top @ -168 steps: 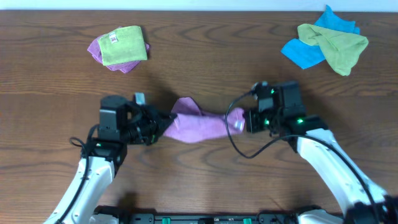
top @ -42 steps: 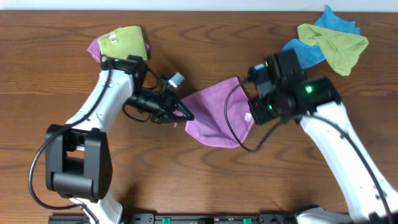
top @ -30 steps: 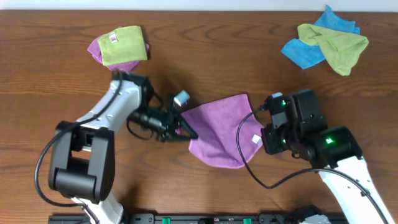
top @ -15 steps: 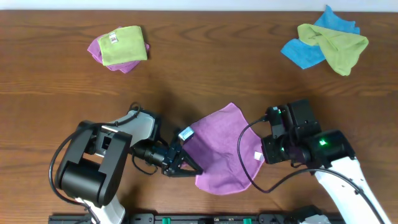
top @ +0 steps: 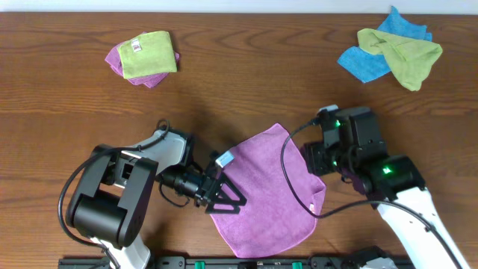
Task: Fold the cloth
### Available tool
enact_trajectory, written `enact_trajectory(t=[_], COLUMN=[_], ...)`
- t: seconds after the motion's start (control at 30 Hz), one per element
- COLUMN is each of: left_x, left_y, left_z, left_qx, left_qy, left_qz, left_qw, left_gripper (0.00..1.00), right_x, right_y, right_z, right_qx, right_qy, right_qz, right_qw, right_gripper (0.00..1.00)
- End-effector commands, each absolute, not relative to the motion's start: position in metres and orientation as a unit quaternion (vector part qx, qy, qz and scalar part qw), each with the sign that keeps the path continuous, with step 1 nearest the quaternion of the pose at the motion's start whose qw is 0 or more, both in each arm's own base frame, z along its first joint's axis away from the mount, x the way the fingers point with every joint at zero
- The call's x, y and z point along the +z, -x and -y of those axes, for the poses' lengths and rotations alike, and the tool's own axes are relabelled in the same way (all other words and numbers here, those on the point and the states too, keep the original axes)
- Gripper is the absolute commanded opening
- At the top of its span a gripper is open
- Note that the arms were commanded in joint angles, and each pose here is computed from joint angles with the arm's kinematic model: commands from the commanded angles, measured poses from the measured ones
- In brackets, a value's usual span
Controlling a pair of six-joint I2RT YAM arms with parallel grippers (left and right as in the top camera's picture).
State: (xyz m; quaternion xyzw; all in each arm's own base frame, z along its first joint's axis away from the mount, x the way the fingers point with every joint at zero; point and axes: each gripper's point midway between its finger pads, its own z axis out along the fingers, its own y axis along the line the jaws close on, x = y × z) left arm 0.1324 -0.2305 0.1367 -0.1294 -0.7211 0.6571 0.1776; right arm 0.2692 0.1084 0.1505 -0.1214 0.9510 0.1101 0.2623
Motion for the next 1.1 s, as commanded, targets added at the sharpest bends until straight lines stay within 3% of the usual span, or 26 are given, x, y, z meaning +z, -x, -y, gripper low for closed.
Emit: enact_trajectory(t=[0.0, 0.27, 0.7, 0.87, 1.07], left_x=[0.141, 0.149, 0.142, 0.145, 0.146], left_y=[-0.142, -0.184, -0.259, -0.273, -0.275], left_z=[0.233, 0.226, 0.176, 0.174, 0.174], left_qx=[0.643, 0.596, 0.503, 0.5, 0.501], left_qy=[0.157, 0.2, 0.147, 0.134, 0.127], left_qz=[0.73, 0.766, 0.849, 0.854, 0.855], left_qw=[0.172, 0.133, 0.067, 0.051, 0.051], left_gripper=[0.96, 0.96, 0.95, 0.95, 0.95], right_x=[0.132, 0.072, 0.024, 0.015, 0.0], right_y=[-0.282, -0.325, -0.347, -0.354, -0.356], right_z=[-0.113, -0.127, -0.141, -0.145, -0.149], right_qx=[0.103, 0.094, 0.109, 0.115, 0.122], right_qy=[0.142, 0.163, 0.172, 0.173, 0.174], right_qz=[-0.953, -0.957, -0.957, -0.955, -0.956], right_qw=[0.245, 0.221, 0.208, 0.212, 0.204], right_gripper=[0.59, 0.61, 0.56, 0.5, 0.51])
